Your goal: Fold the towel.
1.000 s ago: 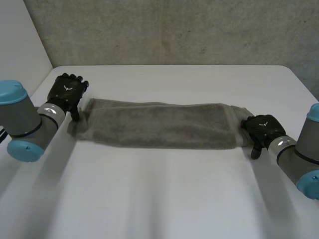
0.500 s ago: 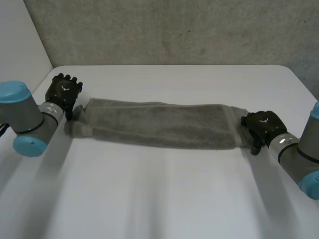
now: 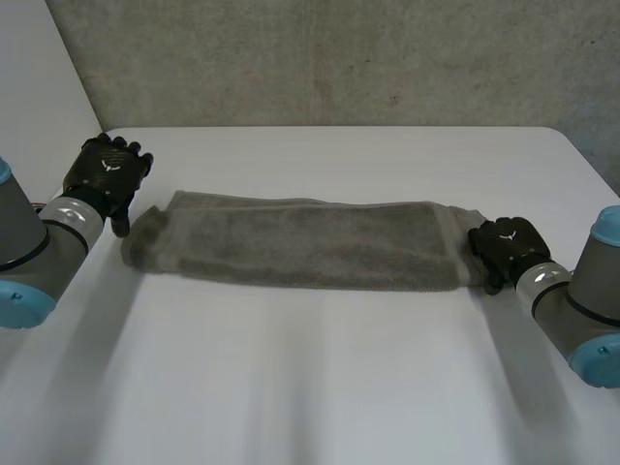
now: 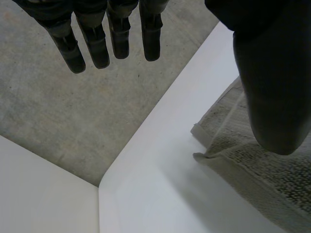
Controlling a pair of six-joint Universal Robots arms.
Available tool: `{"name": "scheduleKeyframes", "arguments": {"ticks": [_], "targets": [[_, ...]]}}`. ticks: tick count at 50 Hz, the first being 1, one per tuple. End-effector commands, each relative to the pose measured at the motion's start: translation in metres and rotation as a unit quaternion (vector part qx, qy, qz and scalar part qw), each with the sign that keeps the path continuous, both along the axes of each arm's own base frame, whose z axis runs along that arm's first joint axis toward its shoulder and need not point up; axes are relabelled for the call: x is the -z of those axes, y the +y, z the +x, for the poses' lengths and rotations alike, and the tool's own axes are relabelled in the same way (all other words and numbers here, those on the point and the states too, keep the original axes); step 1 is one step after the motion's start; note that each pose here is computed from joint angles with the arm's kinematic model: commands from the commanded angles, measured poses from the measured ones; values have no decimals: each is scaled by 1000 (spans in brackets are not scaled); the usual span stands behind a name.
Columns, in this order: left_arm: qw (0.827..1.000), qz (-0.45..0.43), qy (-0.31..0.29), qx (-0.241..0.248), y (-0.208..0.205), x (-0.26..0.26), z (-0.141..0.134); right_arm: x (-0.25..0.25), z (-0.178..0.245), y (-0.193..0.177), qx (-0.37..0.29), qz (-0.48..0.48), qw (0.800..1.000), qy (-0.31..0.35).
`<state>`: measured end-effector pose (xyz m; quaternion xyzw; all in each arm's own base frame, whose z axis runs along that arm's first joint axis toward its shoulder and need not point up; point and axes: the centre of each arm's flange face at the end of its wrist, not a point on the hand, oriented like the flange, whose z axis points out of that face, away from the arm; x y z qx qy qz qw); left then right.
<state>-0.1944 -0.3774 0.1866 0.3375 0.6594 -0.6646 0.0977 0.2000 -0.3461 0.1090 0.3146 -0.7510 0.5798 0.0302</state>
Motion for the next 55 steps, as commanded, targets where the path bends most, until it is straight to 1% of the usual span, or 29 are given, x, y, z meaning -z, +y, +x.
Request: {"name": "scheduleKeyframes", "arguments": {"ticks": [1, 9, 11, 13, 14, 16, 19, 21, 22, 24, 25, 27, 30, 31, 32, 33, 35, 36, 39, 40, 42, 43, 45, 46, 47, 48, 50, 53, 55], "targets": [[1000, -2, 15, -1, 3, -6, 0, 3, -3, -6, 4, -3, 1000, 4], [999, 4, 41, -9, 1, -9, 3, 3, -22, -17, 23, -11, 999, 24], [999, 5, 42, -10, 2, -9, 3, 3, -29, -20, 32, -11, 999, 29], [999, 2, 43, -12, 2, -12, 4, -2, -50, -28, 59, -14, 998, 36], [999, 2, 43, -12, 2, -12, 4, -2, -50, -28, 59, -14, 998, 36], [999, -1, 44, -14, 4, -15, 6, -16, -74, -38, 89, -31, 995, 41], [999, -2, 44, -16, 6, -17, 9, -27, -88, -43, 105, -45, 992, 45], [999, -2, 44, -23, 8, -19, 17, -51, -113, -54, 135, -72, 987, 54], [999, -2, 44, -23, 8, -19, 17, -51, -113, -54, 135, -72, 987, 54], [999, 2, 44, -23, 11, -19, 18, -75, -123, -61, 141, -90, 984, 60], [999, 2, 44, -23, 11, -19, 18, -75, -123, -61, 141, -90, 984, 60], [999, 7, 43, -21, 15, -16, 17, -97, -118, -63, 127, -101, 985, 55], [999, 8, 43, -21, 17, -16, 17, -107, -112, -61, 116, -106, 986, 51], [999, 9, 44, -19, 18, -15, 16, -117, -97, -57, 98, -114, 988, 47], [999, 10, 44, -18, 19, -15, 15, -125, -71, -49, 66, -123, 989, 39], [999, 10, 44, -18, 19, -15, 15, -125, -71, -49, 65, -123, 989, 39], [999, 12, 44, -16, 21, -13, 13, -131, -7, -25, -12, -135, 991, 22], [999, 12, 44, -16, 21, -13, 13, -131, -7, -25, -13, -135, 990, 22], [999, 17, 43, -12, 26, -11, 10, -123, 82, 22, -129, -137, 982, 9], [999, 17, 43, -12, 26, -11, 10, -123, 83, 22, -129, -136, 982, 9], [999, 17, 43, -7, 31, -12, 7, -111, 139, 59, -197, -134, 971, 2], [999, 17, 43, -7, 31, -12, 7, -111, 139, 60, -197, -134, 971, 2], [999, 18, 43, -4, 35, -13, 5, -94, 179, 90, -239, -128, 962, 5], [999, 18, 43, -4, 35, -13, 5, -94, 179, 90, -240, -128, 962, 5], [999, 16, 43, -3, 37, -14, 4, -83, 194, 101, -255, -125, 959, 6], [999, 16, 43, -3, 37, -14, 4, -83, 194, 101, -255, -124, 959, 6], [999, 10, 43, 3, 41, -19, 0, -61, 215, 113, -273, -120, 955, 11], [999, 6, 44, 12, 46, -22, -7, -43, 223, 117, -280, -118, 952, 31], [999, 4, 44, 19, 48, -24, -11, -40, 223, 117, -278, -123, 952, 41]]}}
